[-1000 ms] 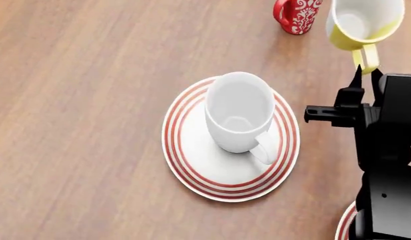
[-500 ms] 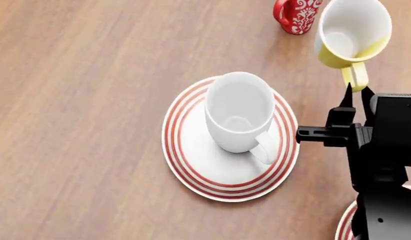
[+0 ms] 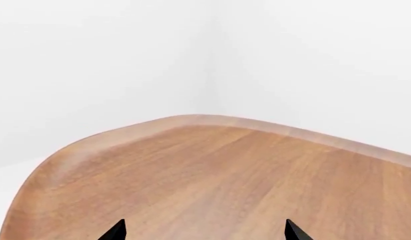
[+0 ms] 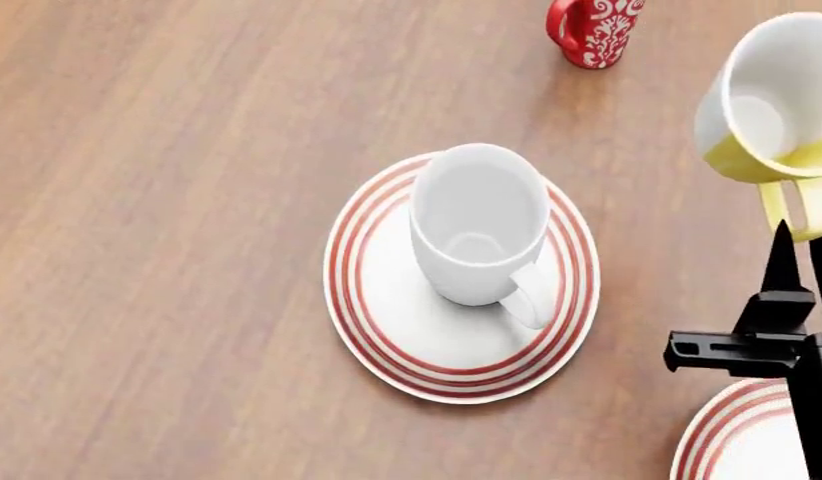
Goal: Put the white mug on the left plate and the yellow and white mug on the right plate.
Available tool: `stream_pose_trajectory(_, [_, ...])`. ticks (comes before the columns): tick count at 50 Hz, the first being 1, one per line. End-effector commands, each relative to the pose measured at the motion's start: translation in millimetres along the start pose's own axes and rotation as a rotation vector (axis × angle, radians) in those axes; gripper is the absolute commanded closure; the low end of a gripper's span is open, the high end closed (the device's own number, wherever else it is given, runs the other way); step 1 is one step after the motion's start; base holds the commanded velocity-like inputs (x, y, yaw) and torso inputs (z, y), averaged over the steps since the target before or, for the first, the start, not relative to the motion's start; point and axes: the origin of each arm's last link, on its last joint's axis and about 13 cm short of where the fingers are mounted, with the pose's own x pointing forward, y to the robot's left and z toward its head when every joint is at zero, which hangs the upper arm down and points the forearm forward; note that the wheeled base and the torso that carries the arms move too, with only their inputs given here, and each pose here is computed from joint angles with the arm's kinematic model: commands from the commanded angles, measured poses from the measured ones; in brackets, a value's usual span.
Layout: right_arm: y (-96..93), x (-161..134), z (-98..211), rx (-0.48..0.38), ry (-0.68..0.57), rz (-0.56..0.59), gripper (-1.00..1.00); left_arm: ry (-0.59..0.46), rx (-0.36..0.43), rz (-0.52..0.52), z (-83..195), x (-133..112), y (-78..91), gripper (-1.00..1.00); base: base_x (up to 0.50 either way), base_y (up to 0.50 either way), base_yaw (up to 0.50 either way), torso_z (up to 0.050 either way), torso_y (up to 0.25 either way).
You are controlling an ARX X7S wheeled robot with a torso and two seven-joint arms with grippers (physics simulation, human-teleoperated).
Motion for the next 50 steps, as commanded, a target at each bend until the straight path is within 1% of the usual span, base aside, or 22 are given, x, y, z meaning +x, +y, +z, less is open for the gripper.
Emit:
stream_pose_trajectory(1, [-8.4,-35,9,-0.054,0.034,0.006,1.00,-0.006,0.003,0.005,5,-3,-1.0,-1.00,0.00,0.00,0.00,0.000,0.000])
stream_pose_trajectory(10, [-13.6,-71,13,-0.087,0.064,0.019,1.00,-0.009,0.007,0.004,7,-7,-2.8,-1.00,0.00,0.00,0.00,0.000,0.000])
stream_pose_trajectory(12, [-16.6,-79,13,-0.136,0.068,0.000,1.00,-0.009,0.008,0.005,8,-8,-2.9,-1.00,0.00,0.00,0.00,0.000,0.000])
stream_pose_trajectory(19, [-19.8,-107,18,-0.129,0.068,0.000,1.00,-0.010,0.006,0.005,9,-10,-3.5,-1.00,0.00,0.00,0.00,0.000,0.000])
stream_pose_trajectory(21, [-21.3,-113,19,-0.149,0.062,-0.010,1.00,-0.010,0.005,0.004,10,-10,-3.7,-1.00,0.00,0.00,0.00,0.000,0.000])
stream_pose_trajectory(34, [-25.8,-145,19,-0.161,0.074,-0.020,1.00,-0.014,0.005,0.003,9,-7,-4.1,-1.00,0.00,0.00,0.00,0.000,0.000])
stream_pose_trajectory(40, [-27.6,-160,18,-0.165,0.094,-0.005,1.00,-0.014,0.004,0.005,9,-6,-3.6,-1.00,0.00,0.00,0.00,0.000,0.002])
stream_pose_trajectory(50, [-35.6,-186,11,-0.147,0.121,0.001,1.00,-0.013,0.008,0.002,7,-6,-4.6,-1.00,0.00,0.00,0.00,0.000,0.000])
